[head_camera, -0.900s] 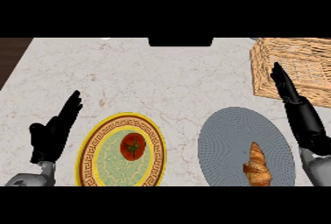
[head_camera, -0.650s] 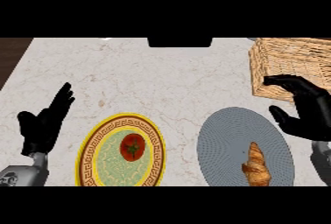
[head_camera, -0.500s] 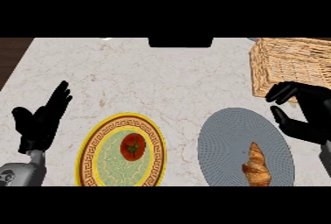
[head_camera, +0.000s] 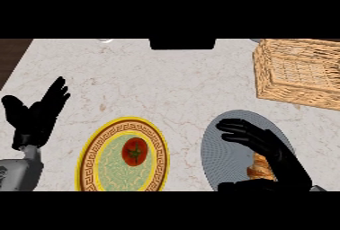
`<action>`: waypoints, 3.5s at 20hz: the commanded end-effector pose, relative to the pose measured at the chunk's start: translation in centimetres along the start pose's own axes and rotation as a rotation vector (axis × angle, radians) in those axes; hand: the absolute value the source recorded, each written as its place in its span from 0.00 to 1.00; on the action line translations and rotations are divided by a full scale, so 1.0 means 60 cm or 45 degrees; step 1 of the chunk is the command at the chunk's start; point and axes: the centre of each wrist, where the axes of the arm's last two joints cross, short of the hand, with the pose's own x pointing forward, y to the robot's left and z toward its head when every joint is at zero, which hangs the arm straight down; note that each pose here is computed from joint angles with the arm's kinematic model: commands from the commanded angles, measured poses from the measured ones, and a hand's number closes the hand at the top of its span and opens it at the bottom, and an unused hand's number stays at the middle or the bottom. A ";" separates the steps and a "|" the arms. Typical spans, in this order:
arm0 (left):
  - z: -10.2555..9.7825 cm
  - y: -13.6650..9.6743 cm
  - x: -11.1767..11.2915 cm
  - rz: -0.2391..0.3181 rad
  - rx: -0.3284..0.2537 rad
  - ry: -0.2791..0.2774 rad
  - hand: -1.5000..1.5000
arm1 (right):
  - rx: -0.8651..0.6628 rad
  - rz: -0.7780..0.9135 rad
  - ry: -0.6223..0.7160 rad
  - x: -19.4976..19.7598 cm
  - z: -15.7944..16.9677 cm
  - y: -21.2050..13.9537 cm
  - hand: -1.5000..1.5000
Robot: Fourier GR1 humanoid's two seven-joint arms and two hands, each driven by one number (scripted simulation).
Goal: Pick the croissant from the placemat and place it in the basket
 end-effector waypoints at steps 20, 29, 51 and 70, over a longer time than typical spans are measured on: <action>0.000 0.010 0.007 0.001 0.001 0.025 0.50 | 0.508 0.756 1.003 0.252 -0.094 -0.249 0.00; 0.007 0.022 -0.022 0.012 0.018 0.016 0.50 | 0.495 0.512 0.977 0.260 -0.033 -0.323 0.00; -0.018 0.027 -0.022 0.023 -0.017 0.012 0.50 | 0.163 0.338 0.759 0.074 0.103 -0.148 0.00; -0.014 0.003 0.001 0.008 0.013 -0.006 0.50 | 0.385 0.418 0.933 -0.034 0.146 -0.079 0.00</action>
